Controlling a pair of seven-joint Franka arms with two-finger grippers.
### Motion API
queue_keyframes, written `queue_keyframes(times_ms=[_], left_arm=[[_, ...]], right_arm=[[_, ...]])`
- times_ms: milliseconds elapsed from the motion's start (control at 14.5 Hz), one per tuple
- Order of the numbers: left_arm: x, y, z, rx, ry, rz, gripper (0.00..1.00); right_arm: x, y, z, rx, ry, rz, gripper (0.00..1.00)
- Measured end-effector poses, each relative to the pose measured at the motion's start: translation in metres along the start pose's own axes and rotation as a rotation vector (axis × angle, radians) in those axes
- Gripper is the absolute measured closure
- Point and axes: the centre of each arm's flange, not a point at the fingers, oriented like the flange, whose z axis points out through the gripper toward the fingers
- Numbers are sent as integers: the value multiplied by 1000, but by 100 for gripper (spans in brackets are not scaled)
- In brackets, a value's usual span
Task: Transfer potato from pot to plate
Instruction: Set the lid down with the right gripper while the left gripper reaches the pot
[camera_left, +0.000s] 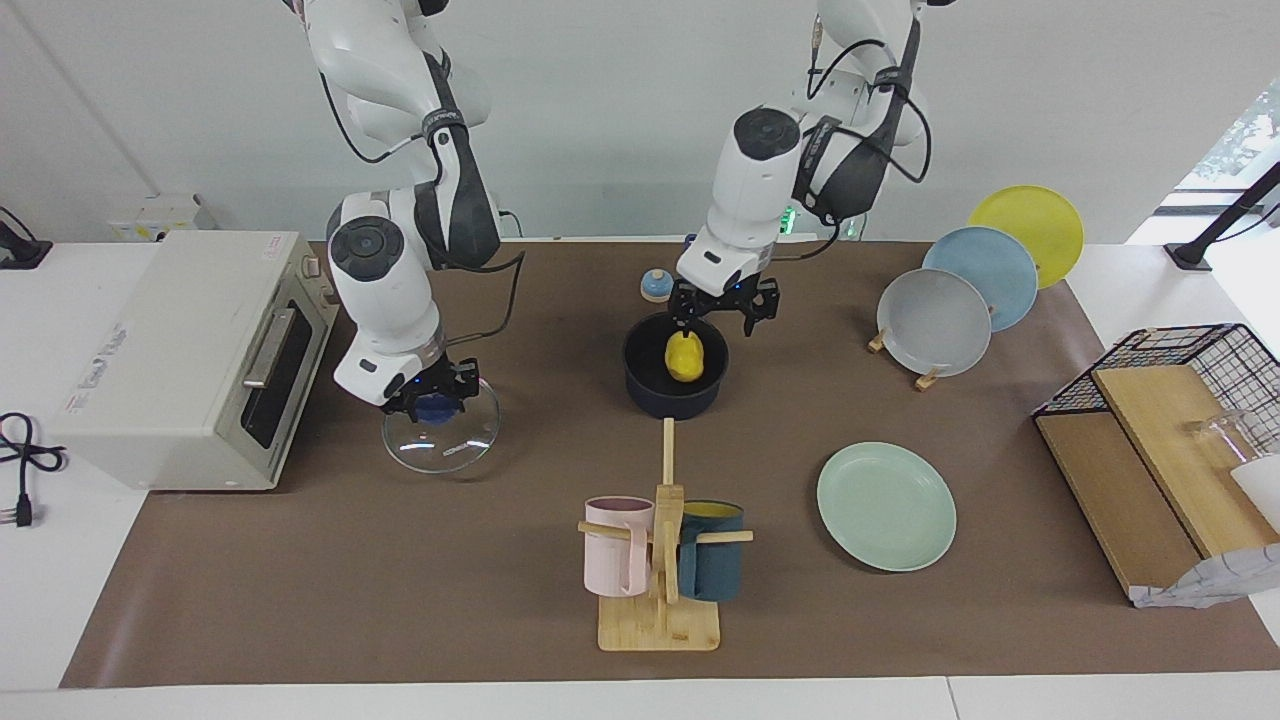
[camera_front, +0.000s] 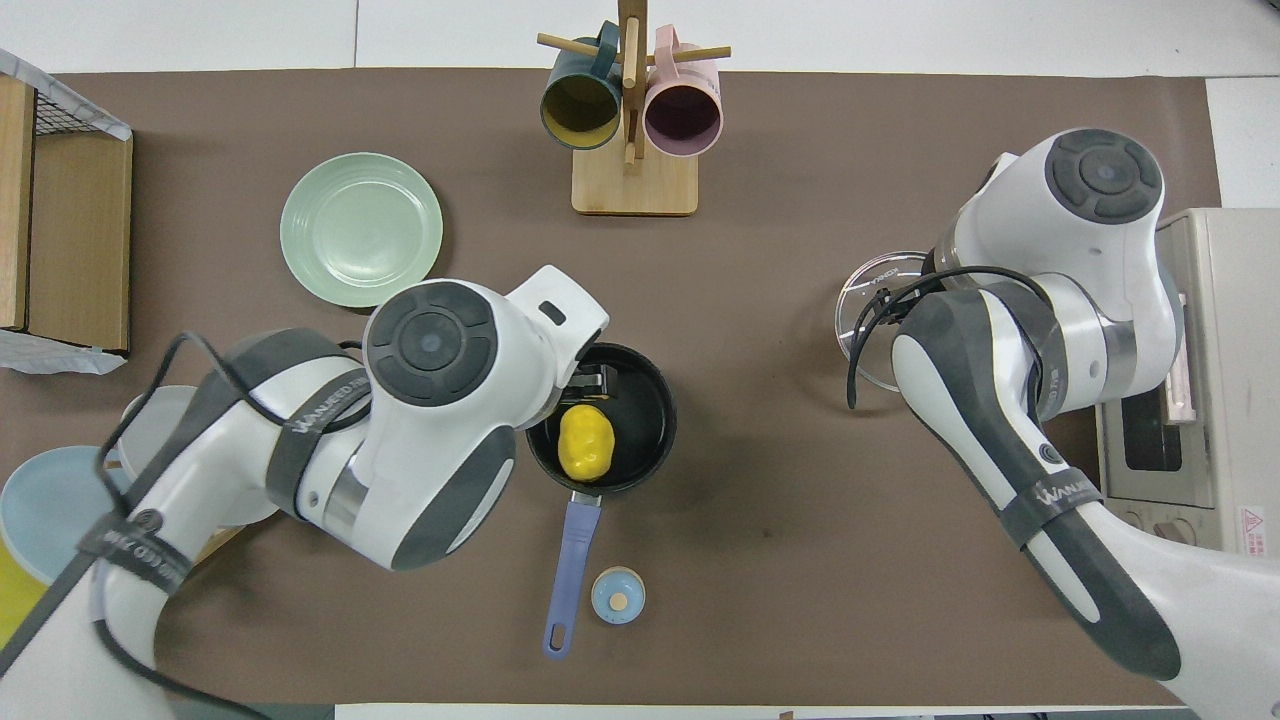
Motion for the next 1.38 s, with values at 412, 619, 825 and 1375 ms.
queue_keyframes(times_ms=[412, 619, 825, 1375], left_arm=[[-11, 17, 60, 4, -19, 35, 0], [-16, 22, 67, 7, -25, 46, 0], [-22, 23, 74, 15, -36, 54, 0], [-35, 24, 90, 29, -55, 67, 0]], right_arm=[[-45, 14, 46, 4, 48, 18, 34], [-47, 12, 44, 4, 58, 15, 31], [-33, 14, 9, 1, 60, 16, 0], [-53, 62, -202, 2, -35, 106, 0]])
